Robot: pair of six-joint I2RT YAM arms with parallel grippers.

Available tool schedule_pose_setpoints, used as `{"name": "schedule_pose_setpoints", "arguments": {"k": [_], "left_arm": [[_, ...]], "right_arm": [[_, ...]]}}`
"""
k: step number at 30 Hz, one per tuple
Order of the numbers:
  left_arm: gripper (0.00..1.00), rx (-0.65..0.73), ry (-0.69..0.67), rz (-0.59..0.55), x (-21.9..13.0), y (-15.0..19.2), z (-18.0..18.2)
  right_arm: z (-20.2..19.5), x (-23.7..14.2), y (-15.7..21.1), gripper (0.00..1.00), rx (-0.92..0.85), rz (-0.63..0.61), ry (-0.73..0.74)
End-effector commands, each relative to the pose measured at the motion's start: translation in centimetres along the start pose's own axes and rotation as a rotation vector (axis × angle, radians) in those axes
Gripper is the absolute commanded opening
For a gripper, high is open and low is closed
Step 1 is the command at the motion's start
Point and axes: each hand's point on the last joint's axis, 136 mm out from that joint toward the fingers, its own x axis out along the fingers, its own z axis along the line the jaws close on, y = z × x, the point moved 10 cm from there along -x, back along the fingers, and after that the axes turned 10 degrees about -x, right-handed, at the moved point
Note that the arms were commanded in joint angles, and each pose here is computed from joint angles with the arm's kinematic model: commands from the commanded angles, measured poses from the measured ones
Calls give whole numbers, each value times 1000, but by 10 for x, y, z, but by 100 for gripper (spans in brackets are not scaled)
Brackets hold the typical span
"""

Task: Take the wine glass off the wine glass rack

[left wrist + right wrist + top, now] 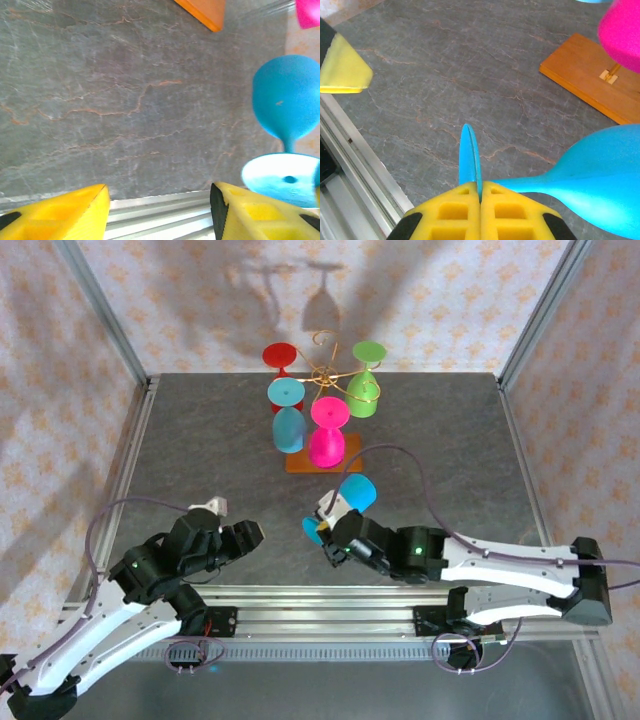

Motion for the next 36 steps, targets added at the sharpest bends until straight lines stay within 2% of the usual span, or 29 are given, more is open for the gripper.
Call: {"name": "schedule_pose_setpoints", "arguments": {"k": [1, 8, 13, 26, 36], "left_arm": [[56, -95, 28, 58, 4, 3, -4], [56, -120, 50, 119, 6, 3, -23], [56, -199, 108, 168, 16, 5, -30], [56, -283, 150, 195, 26, 5, -37], [49, -303, 164, 197, 40, 4, -38]], "right_arm": [[12, 1, -18, 0, -37, -84, 83], [38, 12, -16, 0, -104, -105, 122], [55, 20, -14, 0, -158, -117, 198], [73, 31, -15, 0, -205, -142, 236], [78, 31, -20, 0, -228, -168, 235]]}}
